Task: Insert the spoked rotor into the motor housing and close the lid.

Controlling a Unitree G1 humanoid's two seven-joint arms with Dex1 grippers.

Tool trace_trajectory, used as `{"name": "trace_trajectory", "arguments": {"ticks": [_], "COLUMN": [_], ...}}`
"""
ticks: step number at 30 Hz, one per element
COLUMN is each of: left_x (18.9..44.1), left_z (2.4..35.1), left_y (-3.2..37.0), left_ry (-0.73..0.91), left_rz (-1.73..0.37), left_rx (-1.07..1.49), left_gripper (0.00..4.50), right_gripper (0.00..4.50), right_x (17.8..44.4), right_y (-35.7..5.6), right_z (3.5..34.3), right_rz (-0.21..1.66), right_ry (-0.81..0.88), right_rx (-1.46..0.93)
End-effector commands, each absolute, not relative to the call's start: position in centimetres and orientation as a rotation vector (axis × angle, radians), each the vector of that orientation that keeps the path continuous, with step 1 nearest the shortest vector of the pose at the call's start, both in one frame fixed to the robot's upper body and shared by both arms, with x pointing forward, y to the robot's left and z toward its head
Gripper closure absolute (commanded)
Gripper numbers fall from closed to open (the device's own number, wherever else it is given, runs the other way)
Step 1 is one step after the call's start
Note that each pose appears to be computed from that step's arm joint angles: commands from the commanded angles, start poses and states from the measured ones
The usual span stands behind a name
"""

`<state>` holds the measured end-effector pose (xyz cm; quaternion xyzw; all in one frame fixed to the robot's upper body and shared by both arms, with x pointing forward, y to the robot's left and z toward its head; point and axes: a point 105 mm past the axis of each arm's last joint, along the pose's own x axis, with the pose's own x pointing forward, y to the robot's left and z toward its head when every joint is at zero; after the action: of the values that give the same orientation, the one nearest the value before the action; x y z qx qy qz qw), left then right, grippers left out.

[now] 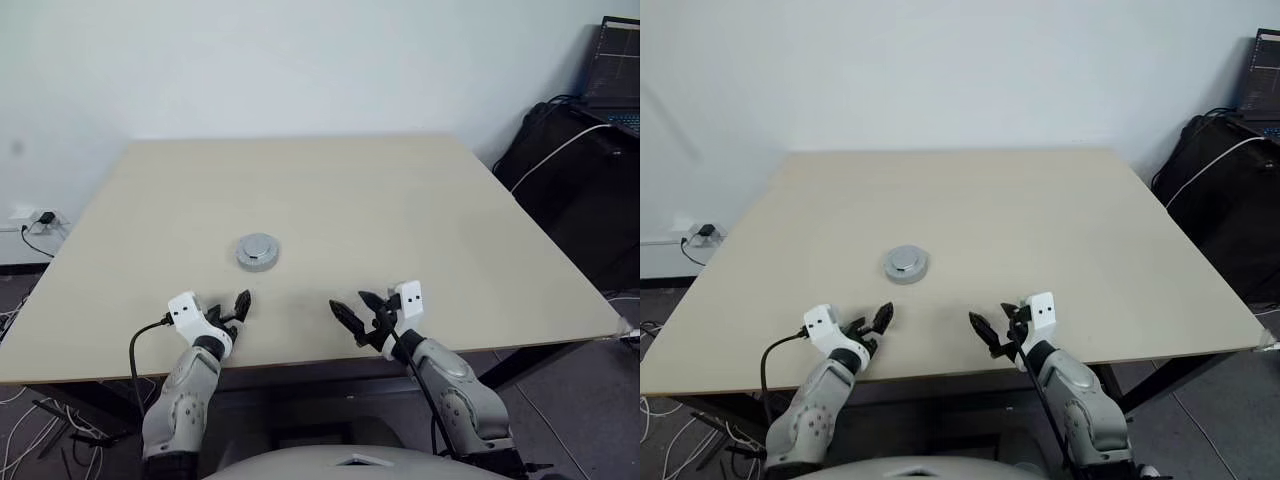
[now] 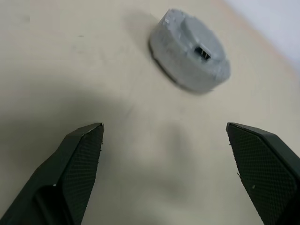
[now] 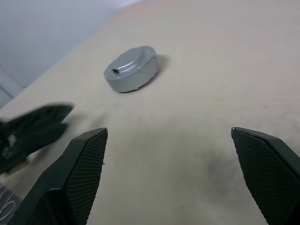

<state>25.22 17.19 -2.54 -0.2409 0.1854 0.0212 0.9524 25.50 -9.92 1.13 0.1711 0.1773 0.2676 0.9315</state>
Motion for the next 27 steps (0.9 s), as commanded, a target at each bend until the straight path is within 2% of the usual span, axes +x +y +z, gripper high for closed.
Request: {"name": "trace_trajectory", "arguments": {"ticks": [1, 6, 16, 19, 27], "left_x": [25.1, 24.7, 24.9, 24.9, 24.9], "left_z": [-0.9, -0.1, 1.1, 1.5, 1.5], "left_y": [18.6, 18.5, 17.3, 17.0, 16.5], "left_ry": [0.246, 0.157, 0.026, -0.021, -0.056], "left_rz": [0.122, 0.167, 0.183, 0.164, 0.135], "left_rx": [-0.303, -0.084, 0.149, 0.158, 0.126], "left_gripper": [0.04, 0.04, 0.04, 0.04, 0.04], "right_gripper": [0.00, 0.00, 0.00, 0.00, 0.00], "right_x": [27.4, 28.4, 28.5, 28.1, 26.7], "right_y": [-11.6, -12.3, -14.5, -15.5, -16.9], "right_z": [1.3, 1.6, 2.6, 2.7, 0.5], "right_rz": [0.397, 0.296, 0.166, 0.077, -0.091], "right_ry": [0.315, 0.247, 0.075, 0.002, 0.017], "right_rx": [0.243, 0.226, 0.055, -0.010, 0.079]}}
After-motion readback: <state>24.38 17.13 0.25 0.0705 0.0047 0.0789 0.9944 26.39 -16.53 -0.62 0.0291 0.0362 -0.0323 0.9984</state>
